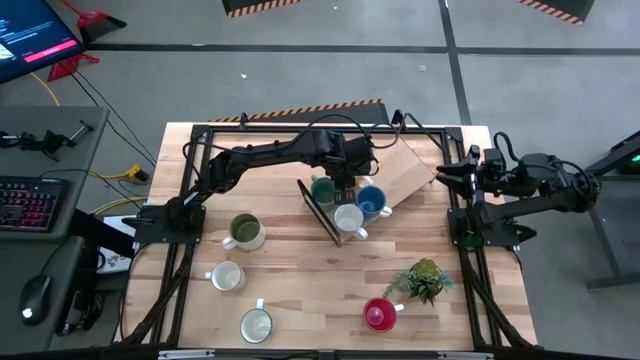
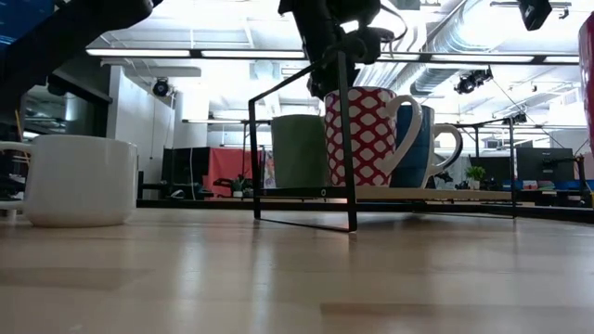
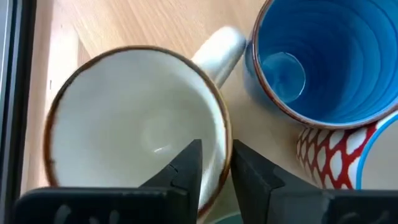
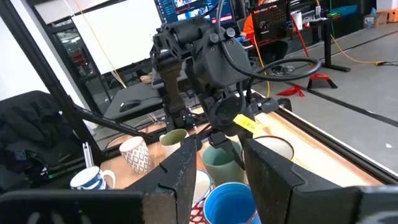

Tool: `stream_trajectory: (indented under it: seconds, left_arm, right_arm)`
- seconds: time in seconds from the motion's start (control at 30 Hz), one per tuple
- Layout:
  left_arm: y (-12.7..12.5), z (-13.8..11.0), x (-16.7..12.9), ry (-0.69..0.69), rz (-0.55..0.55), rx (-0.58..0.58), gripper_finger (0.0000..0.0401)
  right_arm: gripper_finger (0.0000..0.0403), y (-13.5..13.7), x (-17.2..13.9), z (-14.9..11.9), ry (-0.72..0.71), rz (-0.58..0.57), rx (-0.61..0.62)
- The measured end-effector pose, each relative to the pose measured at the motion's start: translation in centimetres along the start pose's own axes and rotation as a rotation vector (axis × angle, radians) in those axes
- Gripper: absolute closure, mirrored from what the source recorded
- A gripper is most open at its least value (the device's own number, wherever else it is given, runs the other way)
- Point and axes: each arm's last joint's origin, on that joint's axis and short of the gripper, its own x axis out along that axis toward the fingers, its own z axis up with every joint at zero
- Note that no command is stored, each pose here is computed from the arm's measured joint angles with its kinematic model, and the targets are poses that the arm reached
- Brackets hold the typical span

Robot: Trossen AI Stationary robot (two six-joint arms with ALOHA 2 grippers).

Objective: Place coffee mugs
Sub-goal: Put the yellow mug on the shelf

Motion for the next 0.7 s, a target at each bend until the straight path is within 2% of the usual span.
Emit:
stream_trajectory:
  seconds: [0.37, 0.7]
  left_arm:
    - [0.0, 0.0, -0.1, -0.003, 0.000, -0.001, 0.0297]
    - [0.5, 0.3, -1.8, -0.058, 0.029, -0.010, 0.0277]
  right_arm:
    - [0.0279, -0.1, 0.0, -0.2, 0.019, -0.006, -0.007]
    - [0.0279, -0.1, 0.0, -0.2, 0.021, -0.007, -0.007]
